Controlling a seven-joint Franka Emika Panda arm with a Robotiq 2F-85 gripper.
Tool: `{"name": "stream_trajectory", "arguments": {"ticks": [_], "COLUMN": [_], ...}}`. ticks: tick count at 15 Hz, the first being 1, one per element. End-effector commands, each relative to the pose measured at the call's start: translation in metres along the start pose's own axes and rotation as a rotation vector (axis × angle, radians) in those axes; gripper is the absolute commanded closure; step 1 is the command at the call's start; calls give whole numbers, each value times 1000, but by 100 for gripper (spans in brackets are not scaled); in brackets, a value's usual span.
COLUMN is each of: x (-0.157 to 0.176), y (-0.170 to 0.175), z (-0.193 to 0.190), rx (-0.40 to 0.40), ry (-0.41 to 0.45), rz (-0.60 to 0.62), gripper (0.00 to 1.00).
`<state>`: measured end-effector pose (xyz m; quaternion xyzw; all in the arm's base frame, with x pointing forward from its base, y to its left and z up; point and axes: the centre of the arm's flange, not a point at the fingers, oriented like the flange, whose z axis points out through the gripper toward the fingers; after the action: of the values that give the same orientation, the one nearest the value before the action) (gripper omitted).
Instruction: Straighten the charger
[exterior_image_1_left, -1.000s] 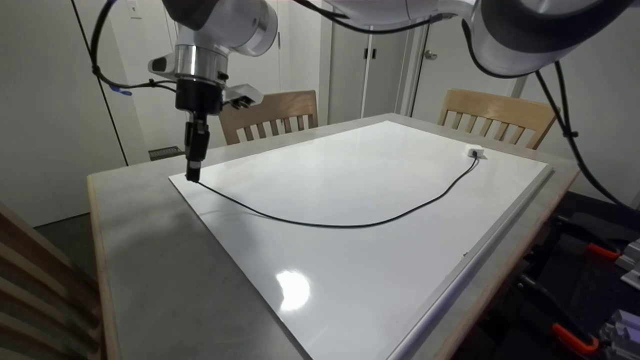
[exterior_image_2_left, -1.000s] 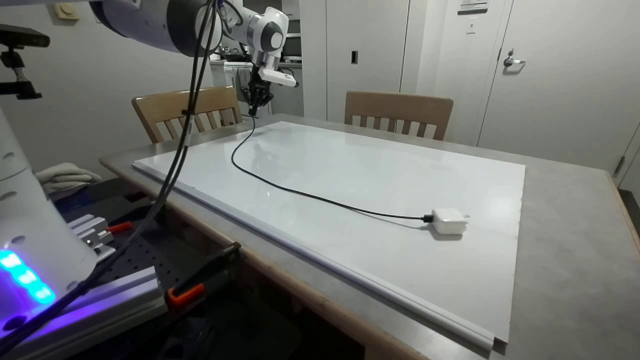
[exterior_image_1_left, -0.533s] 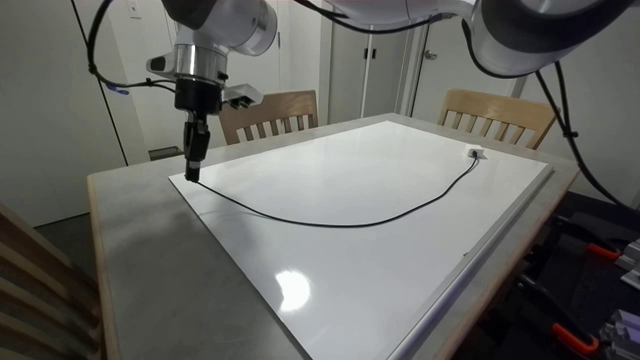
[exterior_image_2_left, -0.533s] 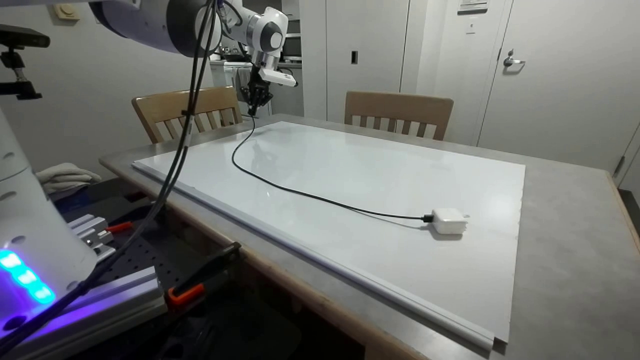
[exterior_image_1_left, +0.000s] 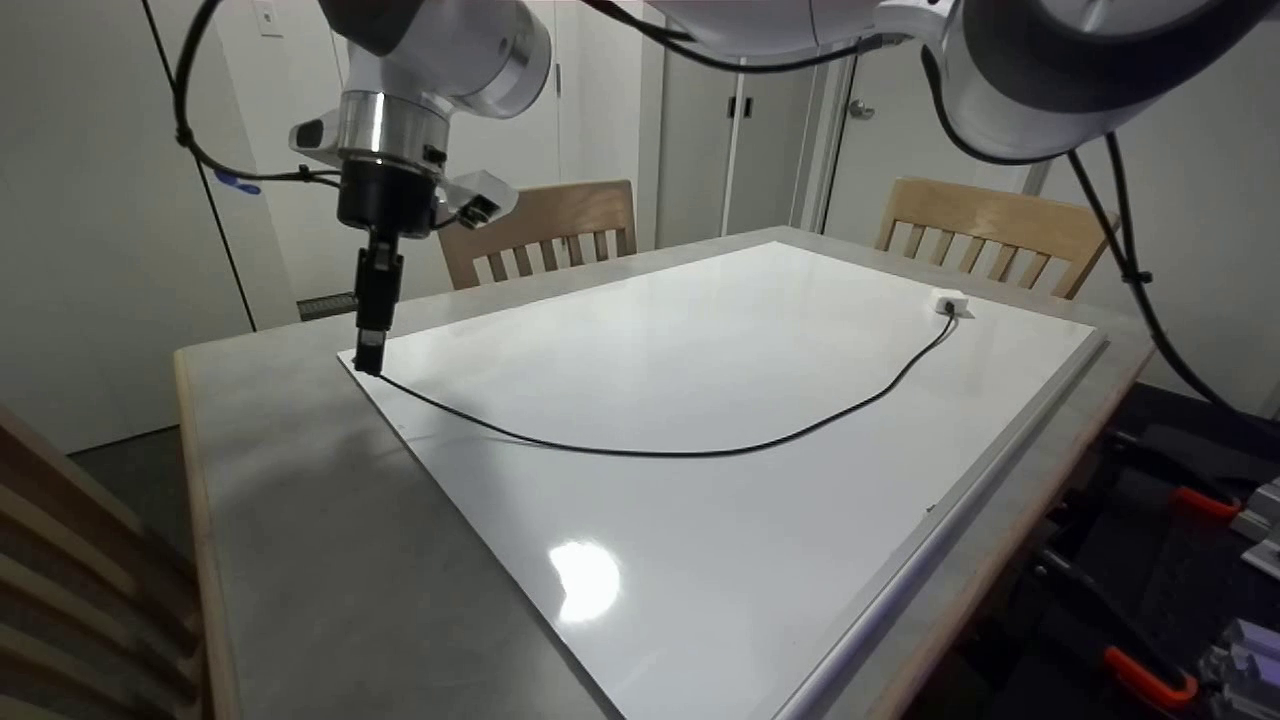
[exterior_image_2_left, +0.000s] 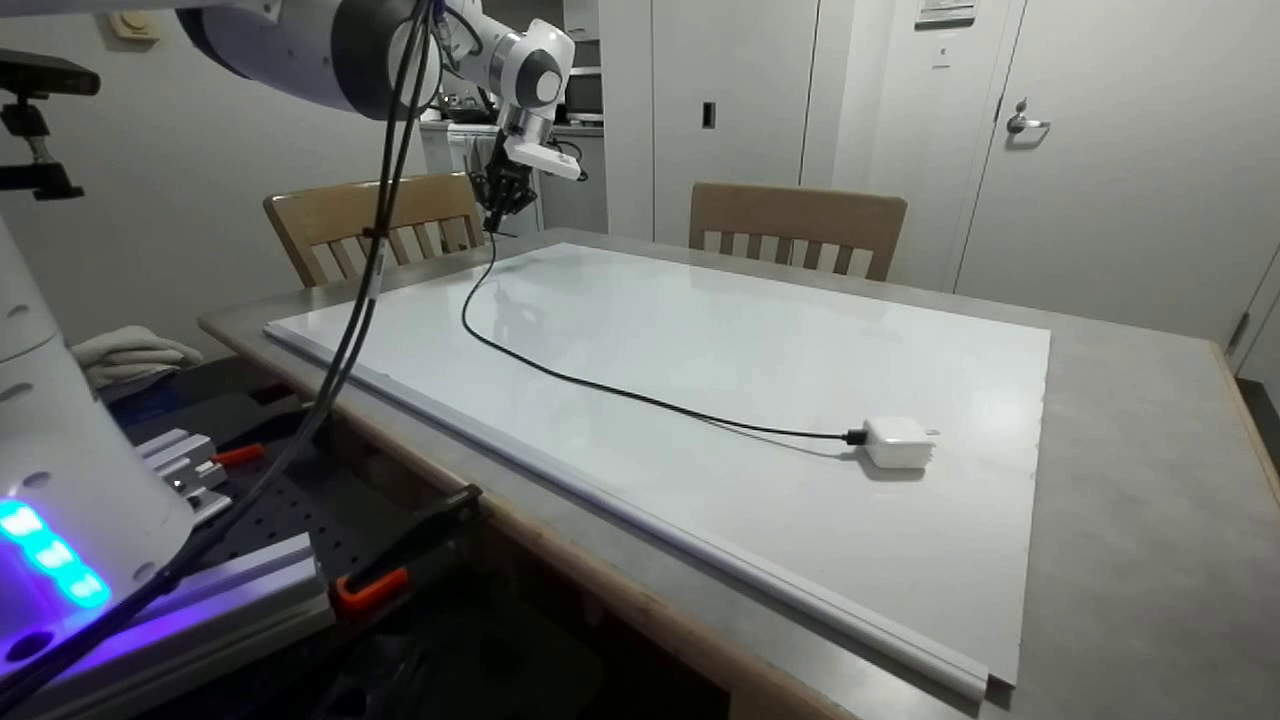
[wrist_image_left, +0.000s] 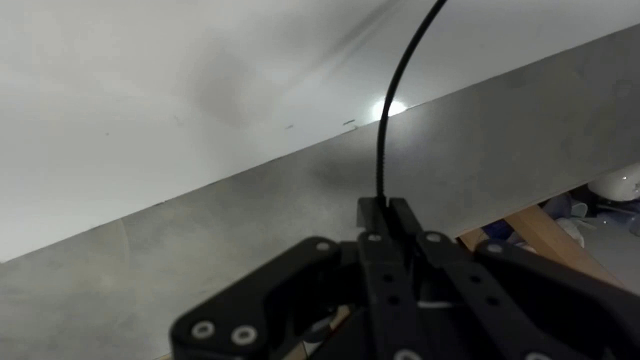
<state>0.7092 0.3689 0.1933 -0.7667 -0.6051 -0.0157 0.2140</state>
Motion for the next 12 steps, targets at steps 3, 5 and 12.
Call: {"name": "stream_trajectory", "arguments": {"ticks": [3, 5, 12], "x": [35, 48, 66], "y": [25, 30, 28], "z": [13, 19, 34], "rx": [28, 43, 77], "ry": [-2, -10, -47], "rz": [93, 80, 56], "gripper": [98, 98, 98]}}
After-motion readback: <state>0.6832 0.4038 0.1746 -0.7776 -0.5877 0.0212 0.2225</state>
